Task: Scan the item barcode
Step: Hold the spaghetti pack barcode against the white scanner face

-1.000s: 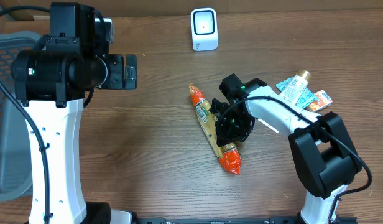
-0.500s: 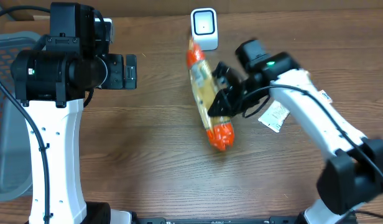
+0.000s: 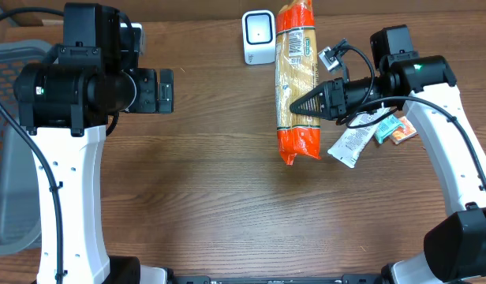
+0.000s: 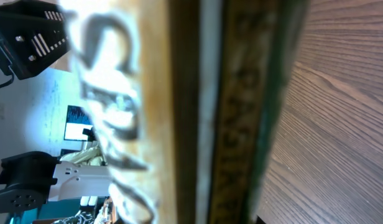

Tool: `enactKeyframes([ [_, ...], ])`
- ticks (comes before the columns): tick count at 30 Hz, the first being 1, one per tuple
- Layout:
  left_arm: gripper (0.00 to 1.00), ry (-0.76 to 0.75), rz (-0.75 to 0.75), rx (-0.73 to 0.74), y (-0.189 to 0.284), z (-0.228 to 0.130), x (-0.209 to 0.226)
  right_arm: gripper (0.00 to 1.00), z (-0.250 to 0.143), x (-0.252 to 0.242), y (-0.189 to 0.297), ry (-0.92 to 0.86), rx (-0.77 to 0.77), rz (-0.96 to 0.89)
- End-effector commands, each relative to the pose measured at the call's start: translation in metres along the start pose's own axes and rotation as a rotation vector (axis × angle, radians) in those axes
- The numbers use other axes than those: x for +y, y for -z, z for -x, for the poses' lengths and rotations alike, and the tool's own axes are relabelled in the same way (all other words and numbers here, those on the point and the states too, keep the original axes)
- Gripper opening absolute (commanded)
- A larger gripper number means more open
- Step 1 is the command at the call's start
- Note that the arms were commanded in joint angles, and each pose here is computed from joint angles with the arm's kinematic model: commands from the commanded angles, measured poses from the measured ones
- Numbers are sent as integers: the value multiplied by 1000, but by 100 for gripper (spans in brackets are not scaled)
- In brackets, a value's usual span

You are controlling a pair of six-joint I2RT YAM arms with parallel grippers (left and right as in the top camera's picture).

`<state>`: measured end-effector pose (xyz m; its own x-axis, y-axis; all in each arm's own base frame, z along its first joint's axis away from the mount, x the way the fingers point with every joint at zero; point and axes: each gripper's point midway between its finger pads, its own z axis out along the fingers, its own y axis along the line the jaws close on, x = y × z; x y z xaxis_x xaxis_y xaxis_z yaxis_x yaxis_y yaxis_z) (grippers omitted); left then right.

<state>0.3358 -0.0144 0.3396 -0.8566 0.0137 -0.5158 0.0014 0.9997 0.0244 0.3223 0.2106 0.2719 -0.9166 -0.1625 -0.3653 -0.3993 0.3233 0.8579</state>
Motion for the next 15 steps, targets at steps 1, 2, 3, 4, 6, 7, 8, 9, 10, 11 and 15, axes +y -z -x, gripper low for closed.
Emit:
enactKeyframes([
  [1, 100, -24, -2, -6, 1, 2, -2, 4, 7, 32, 7, 118, -30, 43],
  [2, 100, -24, -2, -6, 1, 2, -2, 4, 7, 24, 7, 95, -29, -8],
  [3, 100, -24, -2, -6, 1, 2, -2, 4, 8, 13, 7, 64, -29, -69],
  [4, 100, -24, -2, -6, 1, 2, -2, 3, 8, 0, 7, 24, -31, -146],
  [6, 100, -24, -2, -6, 1, 2, -2, 3, 10, -22, 9, -36, -40, -296],
  [7, 100, -24, -2, -6, 1, 2, -2, 3, 11, -31, 11, -58, -47, -371],
  [8, 100, -24, -2, -6, 1, 2, -2, 3, 12, -38, 12, -73, -57, -440],
  [9, 100, -24, -2, -6, 1, 2, -2, 3, 15, -42, 15, -79, -69, -505],
  [10, 100, -24, -2, -6, 1, 2, -2, 3, 19, -45, 18, -81, -86, -571],
  [11, 100, -24, -2, -6, 1, 2, -2, 3, 26, -47, 24, -78, -108, -648],
  [15, 100, -24, -2, -6, 1, 2, -2, 3, 54, -48, 43, -32, -156, -895],
])
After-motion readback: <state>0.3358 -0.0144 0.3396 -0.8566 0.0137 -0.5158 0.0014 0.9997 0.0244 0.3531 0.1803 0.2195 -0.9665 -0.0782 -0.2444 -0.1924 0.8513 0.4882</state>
